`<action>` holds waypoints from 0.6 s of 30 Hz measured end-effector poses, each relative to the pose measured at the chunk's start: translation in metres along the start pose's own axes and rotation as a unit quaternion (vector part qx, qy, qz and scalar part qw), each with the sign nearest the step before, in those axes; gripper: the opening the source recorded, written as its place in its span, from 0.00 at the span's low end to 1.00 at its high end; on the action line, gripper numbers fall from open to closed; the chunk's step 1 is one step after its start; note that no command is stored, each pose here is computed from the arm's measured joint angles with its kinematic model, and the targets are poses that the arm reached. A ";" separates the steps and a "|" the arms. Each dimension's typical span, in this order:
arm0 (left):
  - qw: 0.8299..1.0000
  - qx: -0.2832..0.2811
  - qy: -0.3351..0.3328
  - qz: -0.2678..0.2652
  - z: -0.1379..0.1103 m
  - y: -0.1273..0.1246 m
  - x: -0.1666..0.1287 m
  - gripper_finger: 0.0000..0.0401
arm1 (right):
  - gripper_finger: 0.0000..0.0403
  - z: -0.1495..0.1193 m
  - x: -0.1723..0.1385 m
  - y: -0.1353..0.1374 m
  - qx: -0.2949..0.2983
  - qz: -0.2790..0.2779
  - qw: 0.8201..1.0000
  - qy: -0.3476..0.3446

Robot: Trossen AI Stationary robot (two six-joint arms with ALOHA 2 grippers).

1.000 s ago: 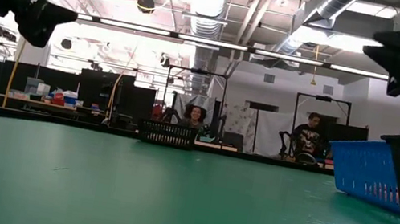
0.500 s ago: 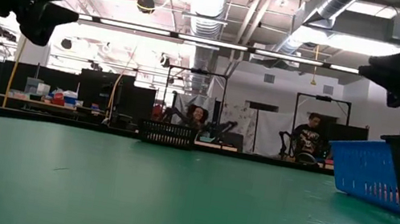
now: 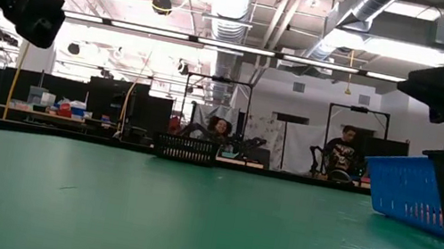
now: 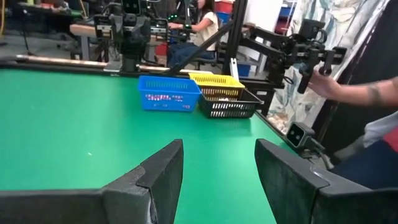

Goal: Sort Halloween decoration
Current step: Return to Home Position

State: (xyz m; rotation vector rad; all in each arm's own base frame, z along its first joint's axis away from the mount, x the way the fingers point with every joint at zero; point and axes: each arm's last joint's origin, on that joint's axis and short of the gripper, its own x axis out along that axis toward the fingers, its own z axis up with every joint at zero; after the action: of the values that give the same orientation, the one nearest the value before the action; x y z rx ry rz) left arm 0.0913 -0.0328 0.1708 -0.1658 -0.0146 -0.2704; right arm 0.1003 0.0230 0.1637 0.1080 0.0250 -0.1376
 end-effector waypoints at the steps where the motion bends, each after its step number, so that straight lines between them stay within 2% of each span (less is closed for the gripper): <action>1: 1.000 -0.006 0.000 0.000 0.000 0.000 0.000 0.47 | 0.34 0.000 0.000 0.000 0.000 0.000 1.000 0.000; 8: 0.999 -0.035 0.000 0.002 0.000 0.000 0.000 0.47 | 0.34 0.000 0.000 0.000 0.000 0.000 1.000 0.000; 18: 0.999 -0.036 0.000 0.003 0.000 0.000 0.000 0.47 | 0.34 0.000 0.000 0.000 0.000 0.000 1.000 0.000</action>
State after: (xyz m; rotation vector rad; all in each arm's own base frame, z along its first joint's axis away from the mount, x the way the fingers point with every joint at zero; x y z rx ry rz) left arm 0.0913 -0.0326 0.1707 -0.2376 -0.0052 -0.2646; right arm 0.1003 0.0230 0.1635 0.1078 0.0254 -0.1377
